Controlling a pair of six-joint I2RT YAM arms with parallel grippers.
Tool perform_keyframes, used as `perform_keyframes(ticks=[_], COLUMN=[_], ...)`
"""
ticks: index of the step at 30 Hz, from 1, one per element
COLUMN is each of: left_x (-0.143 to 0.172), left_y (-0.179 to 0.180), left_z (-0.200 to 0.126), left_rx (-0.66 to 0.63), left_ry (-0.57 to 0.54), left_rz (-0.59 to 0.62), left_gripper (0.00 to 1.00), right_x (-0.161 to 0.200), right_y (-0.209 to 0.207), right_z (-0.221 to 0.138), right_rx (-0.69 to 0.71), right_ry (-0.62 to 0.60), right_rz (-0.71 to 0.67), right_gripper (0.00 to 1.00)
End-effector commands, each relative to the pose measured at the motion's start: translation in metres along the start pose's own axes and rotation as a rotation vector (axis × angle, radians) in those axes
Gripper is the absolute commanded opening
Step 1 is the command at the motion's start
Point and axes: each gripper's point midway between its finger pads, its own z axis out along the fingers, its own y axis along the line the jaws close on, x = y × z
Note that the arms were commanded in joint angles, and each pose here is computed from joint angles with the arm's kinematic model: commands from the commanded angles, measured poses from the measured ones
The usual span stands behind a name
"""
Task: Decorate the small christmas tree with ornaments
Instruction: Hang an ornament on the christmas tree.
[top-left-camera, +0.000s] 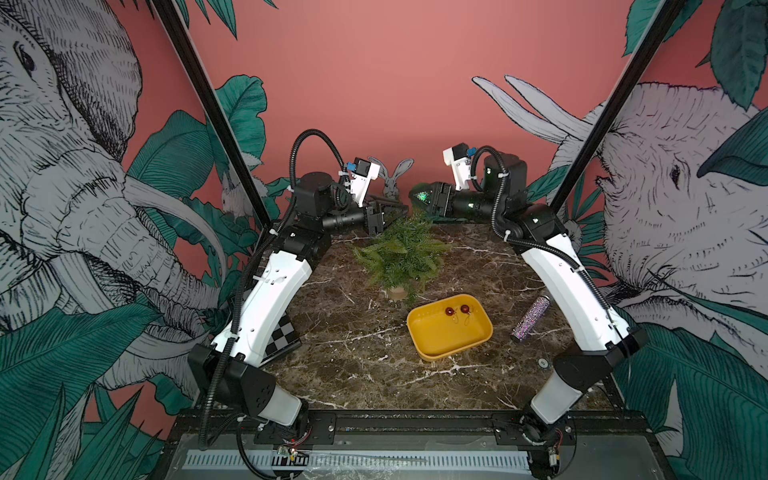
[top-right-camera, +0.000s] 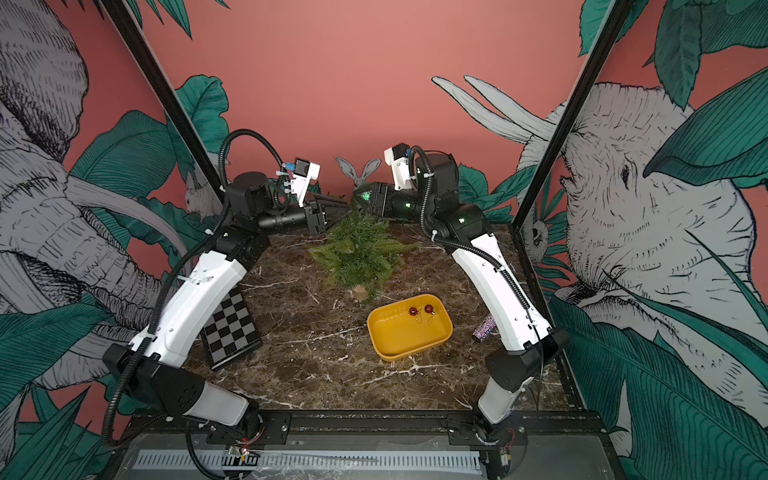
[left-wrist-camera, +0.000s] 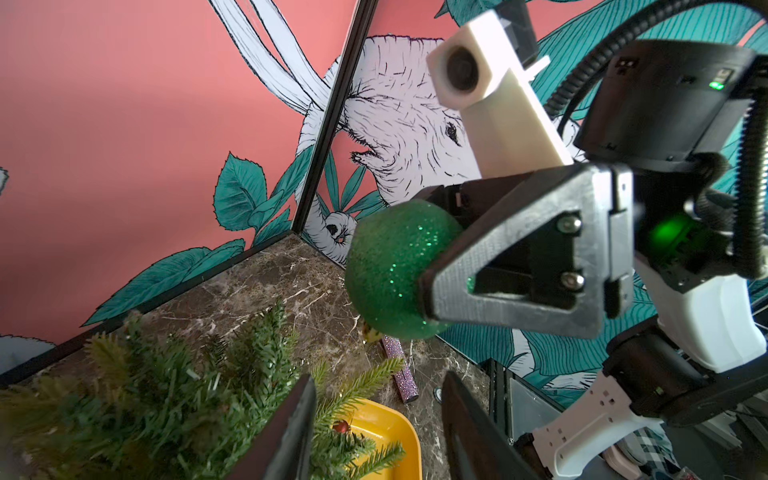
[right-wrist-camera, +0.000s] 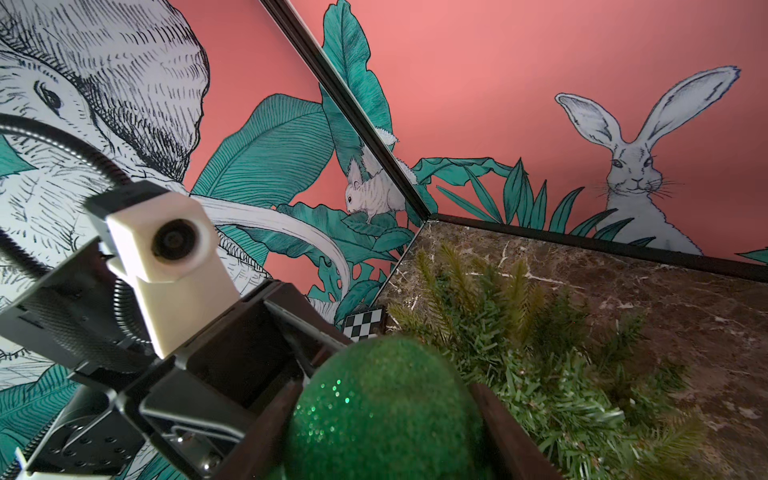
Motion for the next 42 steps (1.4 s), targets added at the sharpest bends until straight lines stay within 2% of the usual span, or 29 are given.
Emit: perform_keyframes(ticks=[1,7,20,23,25,26,31,33,40,41,42], left_x=[-0.019,-0.017,-0.008,-0.007,-0.008,-0.008,-0.007,-0.007,-0.002,-0.002,-0.002], left_y=[-0.018,-0.013,-0.012,-0.014,-0.015,-0.014,-0.013,-0.012,-0.009,-0.008,-0.007], left_z=[-0.002,0.003,0.020,0.022,0.022,0.022,0.020,0.021,0.023,0.023,0.024], left_rx=[0.064,0.073,0.115,0.121,0.122,0.121,0.097,0.100,0.095,0.095,0.093], left_ry=[-0.048,-0.054,-0.041,-0.041,-0.043,-0.043,-0.040,-0.040,-0.027,-0.026,-0.026], left_rz=[0.049,0.056,0.043,0.044,0.049,0.048,0.057,0.055,0.053,0.052,0.048], left_gripper=[0.49,0.49,0.48,0.36,0.23,0.21,0.26,0.17,0.00,0.00,0.05], right_x=[-0.030,-0.035,-0.038,-0.038,-0.038,-0.038,-0.037,-0.037,-0.039,-0.040,-0.039], right_y=[0.026,0.036,0.036,0.035,0.035,0.034,0.027,0.024,0.019,0.019,0.019], right_z=[-0.012,-0.013,-0.015,-0.017,-0.018,-0.019,-0.022,-0.022,-0.027,-0.027,-0.026], right_rx=[-0.092,-0.148,-0.162,-0.163,-0.161,-0.161,-0.153,-0.153,-0.150,-0.153,-0.157], right_ry=[-0.096,-0.115,-0.128,-0.131,-0.134,-0.135,-0.142,-0.147,-0.164,-0.167,-0.165], right_rz=[-0.017,-0.005,0.009,0.009,0.011,0.010,0.021,0.027,0.037,0.038,0.040], right_gripper=[0.58,0.58,0.58,0.58,0.58,0.58,0.58,0.58,0.58,0.58,0.58])
